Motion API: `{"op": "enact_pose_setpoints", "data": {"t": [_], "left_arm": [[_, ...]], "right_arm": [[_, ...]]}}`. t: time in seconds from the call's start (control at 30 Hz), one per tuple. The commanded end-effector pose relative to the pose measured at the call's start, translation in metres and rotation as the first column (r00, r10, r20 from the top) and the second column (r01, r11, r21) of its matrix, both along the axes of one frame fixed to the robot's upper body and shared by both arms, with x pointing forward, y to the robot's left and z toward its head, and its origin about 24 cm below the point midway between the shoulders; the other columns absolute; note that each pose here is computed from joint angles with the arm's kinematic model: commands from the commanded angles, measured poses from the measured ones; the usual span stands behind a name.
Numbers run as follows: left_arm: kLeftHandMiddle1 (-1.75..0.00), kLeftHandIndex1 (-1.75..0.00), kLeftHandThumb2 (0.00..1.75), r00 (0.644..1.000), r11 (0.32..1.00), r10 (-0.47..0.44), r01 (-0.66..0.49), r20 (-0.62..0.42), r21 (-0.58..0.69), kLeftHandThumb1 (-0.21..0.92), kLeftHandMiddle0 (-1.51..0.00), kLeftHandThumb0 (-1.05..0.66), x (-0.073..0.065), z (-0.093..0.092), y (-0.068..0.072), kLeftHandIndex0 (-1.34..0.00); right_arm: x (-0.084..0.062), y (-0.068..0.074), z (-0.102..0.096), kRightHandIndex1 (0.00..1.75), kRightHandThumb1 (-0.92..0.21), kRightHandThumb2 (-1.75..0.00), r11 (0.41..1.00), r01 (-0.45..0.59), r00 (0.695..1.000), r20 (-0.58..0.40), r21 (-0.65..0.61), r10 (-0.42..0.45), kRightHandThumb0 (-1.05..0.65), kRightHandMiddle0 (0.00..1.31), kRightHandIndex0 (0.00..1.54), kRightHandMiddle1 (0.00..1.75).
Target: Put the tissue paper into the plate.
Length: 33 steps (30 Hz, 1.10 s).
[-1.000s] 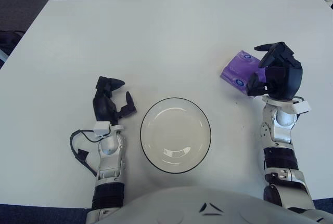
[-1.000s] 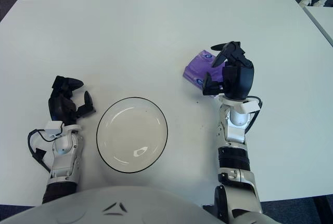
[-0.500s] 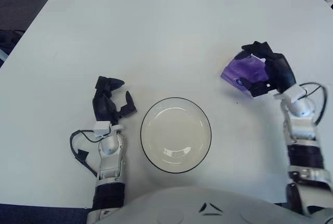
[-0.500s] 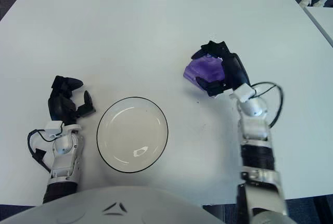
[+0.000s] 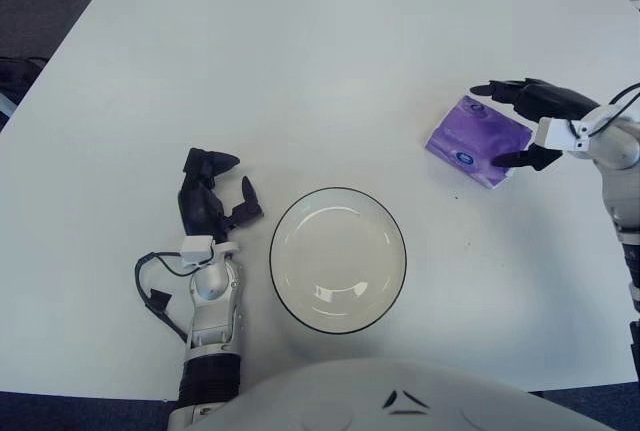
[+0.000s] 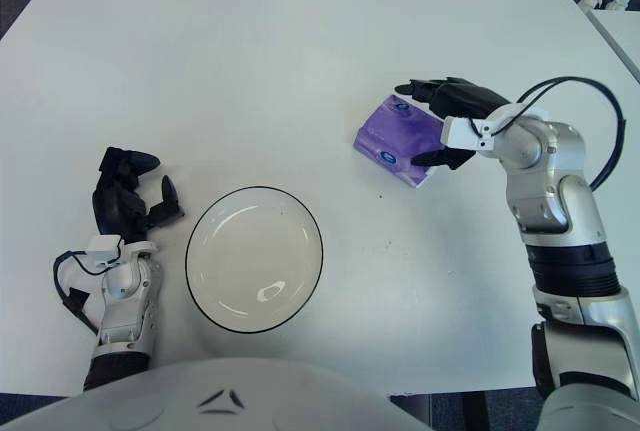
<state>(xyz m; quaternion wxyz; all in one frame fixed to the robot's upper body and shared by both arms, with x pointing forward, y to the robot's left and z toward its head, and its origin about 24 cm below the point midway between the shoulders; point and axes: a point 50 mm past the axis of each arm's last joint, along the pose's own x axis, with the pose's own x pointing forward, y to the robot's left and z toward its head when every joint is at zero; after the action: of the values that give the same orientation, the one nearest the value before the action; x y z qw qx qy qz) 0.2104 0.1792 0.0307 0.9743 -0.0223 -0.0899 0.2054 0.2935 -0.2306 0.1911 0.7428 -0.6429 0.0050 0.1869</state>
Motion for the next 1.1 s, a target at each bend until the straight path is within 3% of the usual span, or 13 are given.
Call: {"op": "enact_pose_setpoints", "data": {"t": [0.0,0.27,0.83,1.07], "left_arm": [[-1.66,-1.75,1.40,0.987,0.999,0.015,-0.020,-0.159,-0.030,0.24,-0.68,-0.01,-0.016,-0.029,-0.001,-0.47],[-1.68,-1.75,1.40,0.987,0.999,0.012,-0.017,-0.161,-0.030,0.24,-0.66,-0.01,-0.016,-0.029,0.000,-0.47],[-1.68,-1.75,1.40,0.987,0.999,0.008,-0.014,-0.161,-0.033,0.24,-0.67,-0.01,-0.016,-0.029,0.000,-0.46],[-1.69,-1.75,1.41,0.987,0.999,0.012,-0.017,-0.158,-0.035,0.24,-0.67,-0.01,-0.016,-0.027,0.000,-0.46]], "right_arm": [[-0.002,0.003,-0.003,0.00,-0.51,-0.60,1.000,-0.016,0.999,-0.035,-0.006,0.016,-1.02,0.00,0.00,0.00],[-0.002,0.004,-0.004,0.00,-0.52,-0.58,0.998,-0.044,0.998,-0.046,0.040,0.046,-1.04,0.00,0.00,0.00],[0.001,0.010,-0.001,0.00,-0.55,-0.55,0.998,-0.062,0.997,-0.055,0.001,0.062,-1.03,0.00,0.00,0.00],[0.003,0.016,0.000,0.00,-0.56,-0.55,0.991,-0.131,0.989,-0.064,0.023,0.133,-1.04,0.00,0.00,0.00]]}}
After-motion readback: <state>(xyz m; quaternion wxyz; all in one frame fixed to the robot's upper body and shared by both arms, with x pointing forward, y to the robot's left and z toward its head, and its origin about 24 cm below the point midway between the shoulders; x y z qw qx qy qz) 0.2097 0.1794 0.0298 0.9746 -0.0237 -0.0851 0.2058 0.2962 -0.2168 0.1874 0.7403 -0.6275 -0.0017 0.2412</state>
